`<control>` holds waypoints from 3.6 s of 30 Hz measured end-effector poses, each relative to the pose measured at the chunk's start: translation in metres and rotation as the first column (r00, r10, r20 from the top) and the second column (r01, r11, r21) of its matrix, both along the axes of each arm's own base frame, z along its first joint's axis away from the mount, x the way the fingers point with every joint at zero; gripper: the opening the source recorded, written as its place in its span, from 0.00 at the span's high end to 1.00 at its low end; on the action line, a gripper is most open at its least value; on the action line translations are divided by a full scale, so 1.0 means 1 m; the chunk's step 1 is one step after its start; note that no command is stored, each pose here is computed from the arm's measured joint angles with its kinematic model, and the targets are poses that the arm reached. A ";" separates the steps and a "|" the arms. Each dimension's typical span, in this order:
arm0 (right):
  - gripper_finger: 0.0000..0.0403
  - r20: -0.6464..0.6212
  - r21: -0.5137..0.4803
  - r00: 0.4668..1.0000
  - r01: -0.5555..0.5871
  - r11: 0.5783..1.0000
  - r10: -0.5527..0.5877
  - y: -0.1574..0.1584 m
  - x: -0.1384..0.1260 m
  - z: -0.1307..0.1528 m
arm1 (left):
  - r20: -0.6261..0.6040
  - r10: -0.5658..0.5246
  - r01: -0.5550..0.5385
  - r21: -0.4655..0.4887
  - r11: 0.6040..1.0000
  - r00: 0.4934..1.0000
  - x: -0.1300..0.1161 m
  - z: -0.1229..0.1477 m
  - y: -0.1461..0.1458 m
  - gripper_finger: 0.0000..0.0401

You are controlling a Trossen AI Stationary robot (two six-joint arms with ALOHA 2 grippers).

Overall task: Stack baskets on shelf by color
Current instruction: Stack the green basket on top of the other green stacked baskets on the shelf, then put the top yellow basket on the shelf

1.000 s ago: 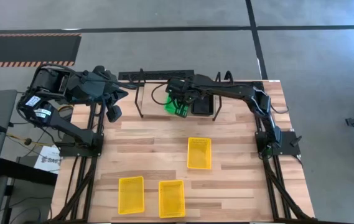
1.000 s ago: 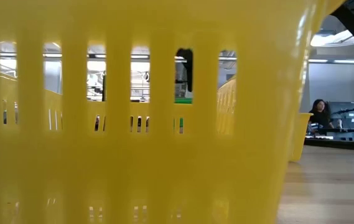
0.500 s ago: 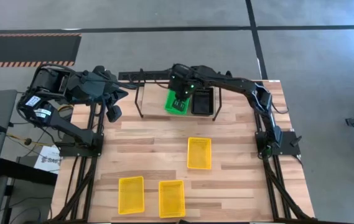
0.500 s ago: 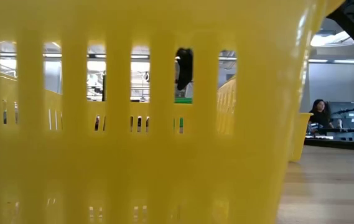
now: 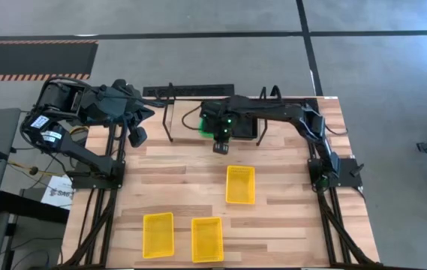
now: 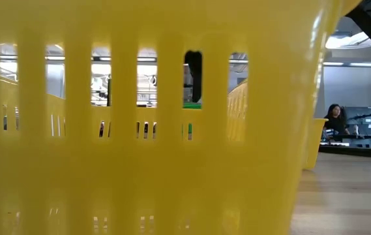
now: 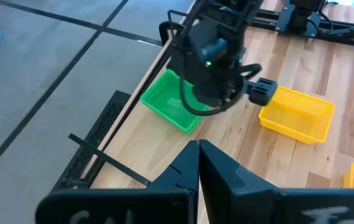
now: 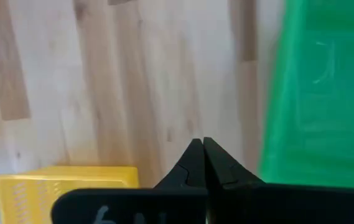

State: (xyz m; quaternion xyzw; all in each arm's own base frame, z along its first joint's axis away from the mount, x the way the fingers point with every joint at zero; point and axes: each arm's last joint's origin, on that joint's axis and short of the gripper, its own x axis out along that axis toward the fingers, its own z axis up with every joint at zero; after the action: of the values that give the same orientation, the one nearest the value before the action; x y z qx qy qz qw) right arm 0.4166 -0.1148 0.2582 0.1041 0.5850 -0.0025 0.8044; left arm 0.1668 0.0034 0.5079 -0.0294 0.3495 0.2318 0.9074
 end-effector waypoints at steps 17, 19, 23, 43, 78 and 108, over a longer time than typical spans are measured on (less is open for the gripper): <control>1.00 -0.073 -0.148 0.997 0.000 0.989 -0.011 0.005 -0.001 -0.014 | 0.001 0.001 -0.001 -0.003 1.000 1.000 0.000 0.000 0.000 1.00; 1.00 -0.077 -0.160 0.997 0.002 0.987 -0.014 0.003 -0.002 -0.014 | 0.001 0.001 -0.001 -0.003 1.000 1.000 0.000 0.000 0.000 1.00; 1.00 -0.085 -0.188 0.996 0.002 0.982 -0.018 -0.001 -0.003 -0.014 | 0.002 0.001 -0.001 -0.004 1.000 1.000 0.000 0.000 0.000 1.00; 1.00 -0.046 -0.161 0.988 0.137 0.977 -0.146 0.041 -0.031 0.042 | -0.002 -0.006 0.006 0.001 1.000 1.000 0.000 0.000 0.000 1.00; 0.67 -0.188 -0.170 0.281 0.934 0.313 -0.941 0.225 -0.121 0.003 | -0.058 -0.114 0.117 0.061 0.991 0.992 0.000 0.000 -0.001 1.00; 0.70 -0.226 -0.021 0.299 0.950 0.312 -0.927 0.187 -0.111 -0.083 | -0.050 -0.102 0.105 0.049 0.993 0.993 0.000 0.000 -0.001 1.00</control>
State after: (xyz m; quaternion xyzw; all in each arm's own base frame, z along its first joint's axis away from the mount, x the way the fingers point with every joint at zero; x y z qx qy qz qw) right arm 0.3054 0.0720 0.1755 0.4716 0.4887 -0.4478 0.5815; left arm 0.1671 0.0024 0.5076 0.0178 0.3658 0.1940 0.9101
